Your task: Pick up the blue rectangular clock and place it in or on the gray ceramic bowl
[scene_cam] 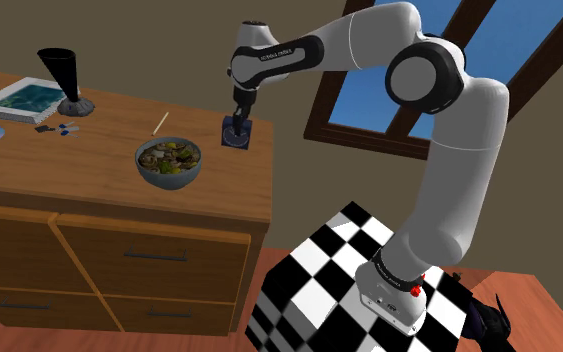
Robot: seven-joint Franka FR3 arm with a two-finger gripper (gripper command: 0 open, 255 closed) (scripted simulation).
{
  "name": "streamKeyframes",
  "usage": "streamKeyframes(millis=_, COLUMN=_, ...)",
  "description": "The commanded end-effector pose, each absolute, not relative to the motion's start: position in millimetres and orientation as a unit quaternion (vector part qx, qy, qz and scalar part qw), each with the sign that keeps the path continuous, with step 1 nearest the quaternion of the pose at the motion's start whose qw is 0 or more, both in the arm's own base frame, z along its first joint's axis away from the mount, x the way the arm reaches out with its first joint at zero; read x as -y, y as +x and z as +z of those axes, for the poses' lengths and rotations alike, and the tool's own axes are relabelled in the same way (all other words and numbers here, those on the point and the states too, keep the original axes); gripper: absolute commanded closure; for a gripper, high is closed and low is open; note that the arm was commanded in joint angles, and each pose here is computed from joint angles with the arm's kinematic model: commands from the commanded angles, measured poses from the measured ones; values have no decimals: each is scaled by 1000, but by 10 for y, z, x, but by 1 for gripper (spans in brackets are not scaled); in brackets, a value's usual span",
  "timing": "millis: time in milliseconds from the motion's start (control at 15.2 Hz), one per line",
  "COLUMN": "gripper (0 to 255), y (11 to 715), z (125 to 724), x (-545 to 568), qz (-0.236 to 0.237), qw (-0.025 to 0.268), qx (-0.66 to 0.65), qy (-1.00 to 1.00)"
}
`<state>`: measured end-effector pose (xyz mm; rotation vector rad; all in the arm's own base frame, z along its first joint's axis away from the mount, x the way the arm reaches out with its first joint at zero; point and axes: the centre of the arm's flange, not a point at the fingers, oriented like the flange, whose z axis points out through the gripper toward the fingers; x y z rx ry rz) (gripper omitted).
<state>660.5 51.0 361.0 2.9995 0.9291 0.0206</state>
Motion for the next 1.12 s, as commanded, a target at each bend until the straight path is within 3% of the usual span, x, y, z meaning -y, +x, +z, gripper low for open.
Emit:
streamKeyframes(millis=0, gripper=255, y=6608, z=3721, x=-511, qz=7, qw=1, qx=-296, qy=955)
streamKeyframes(millis=1056, gripper=255, y=6608, z=4566, x=-511, qz=7, qw=1, qx=-296, qy=955)
